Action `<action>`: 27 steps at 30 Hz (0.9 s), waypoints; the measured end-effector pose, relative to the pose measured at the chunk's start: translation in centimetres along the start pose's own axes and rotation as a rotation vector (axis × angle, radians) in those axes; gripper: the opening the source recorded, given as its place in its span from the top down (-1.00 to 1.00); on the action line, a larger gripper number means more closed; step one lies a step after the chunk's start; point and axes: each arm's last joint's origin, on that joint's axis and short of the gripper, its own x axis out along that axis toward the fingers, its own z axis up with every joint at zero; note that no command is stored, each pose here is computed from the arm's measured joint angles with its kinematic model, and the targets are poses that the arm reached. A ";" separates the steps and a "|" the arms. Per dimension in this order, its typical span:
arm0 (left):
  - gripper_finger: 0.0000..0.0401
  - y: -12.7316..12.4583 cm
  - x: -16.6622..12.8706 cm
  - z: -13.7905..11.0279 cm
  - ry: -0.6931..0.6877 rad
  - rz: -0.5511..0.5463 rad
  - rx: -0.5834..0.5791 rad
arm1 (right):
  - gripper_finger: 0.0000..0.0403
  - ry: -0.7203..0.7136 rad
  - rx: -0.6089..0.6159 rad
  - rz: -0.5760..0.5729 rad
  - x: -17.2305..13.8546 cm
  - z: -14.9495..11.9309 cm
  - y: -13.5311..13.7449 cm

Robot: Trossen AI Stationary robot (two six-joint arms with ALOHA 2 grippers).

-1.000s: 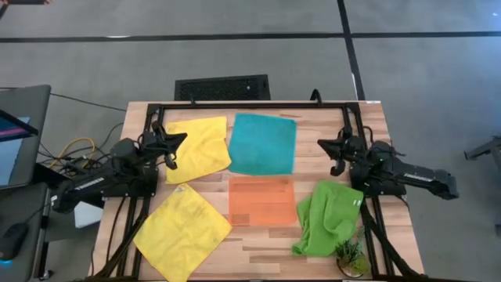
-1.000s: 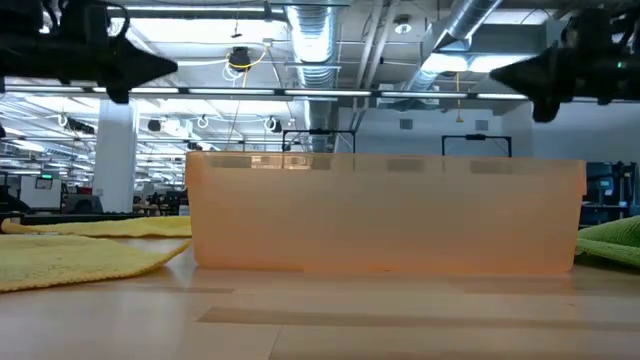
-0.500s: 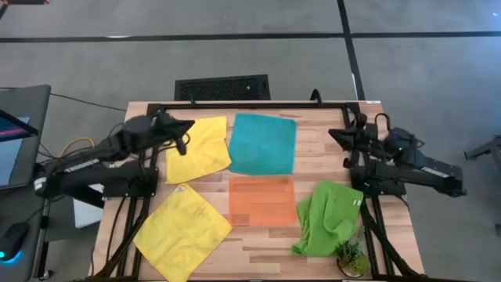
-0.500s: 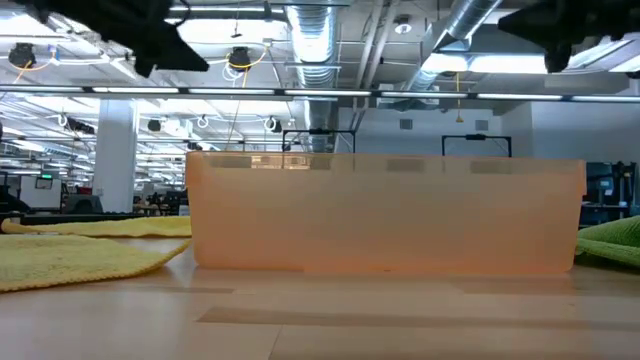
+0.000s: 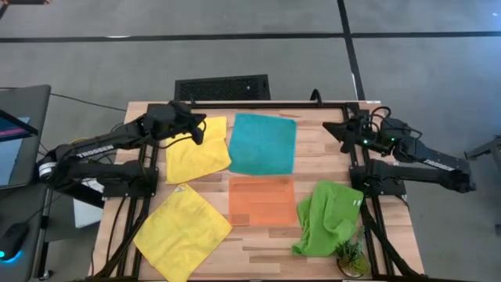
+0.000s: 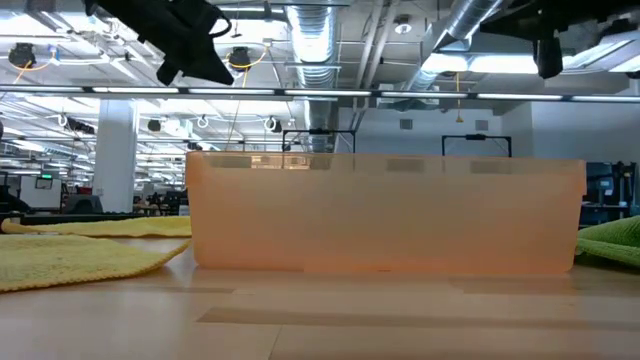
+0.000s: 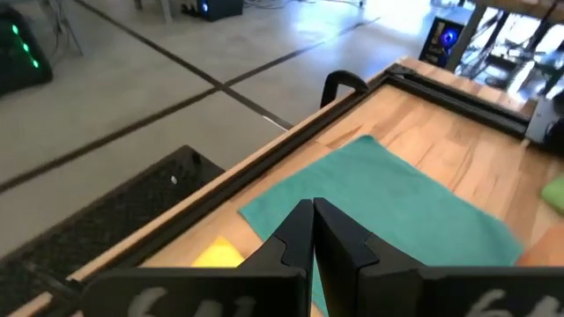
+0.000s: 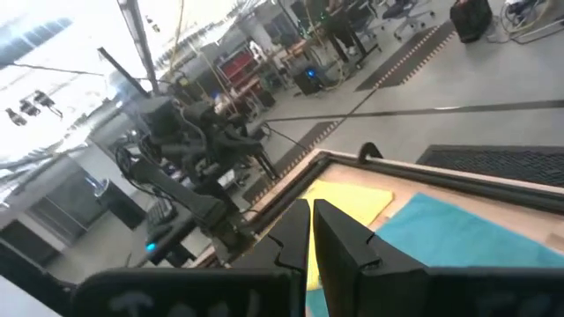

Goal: Fold microfiber towels
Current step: Fold the blue towel

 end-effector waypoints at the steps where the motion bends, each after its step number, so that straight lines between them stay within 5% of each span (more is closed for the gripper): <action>1: 1.00 0.0 0.0 0.1 -0.002 0.000 -0.026 | 0.78 0.002 -0.003 -0.005 0.1 0.0 0.0; 8: 1.00 0.0 0.0 0.0 0.000 -0.001 -0.205 | 0.84 -0.013 -0.024 -0.036 0.6 0.2 -0.3; 12: 1.00 0.0 0.1 0.0 0.005 0.005 -0.202 | 0.95 0.040 -0.055 -0.069 1.7 -0.3 -0.5; 19: 1.00 0.7 0.3 0.1 0.008 0.002 -0.297 | 0.97 0.190 0.038 -0.167 5.0 -1.1 -1.7; 27: 1.00 2.2 2.2 -0.3 0.114 -0.068 -0.382 | 0.97 0.442 0.060 -0.373 9.6 1.5 -3.2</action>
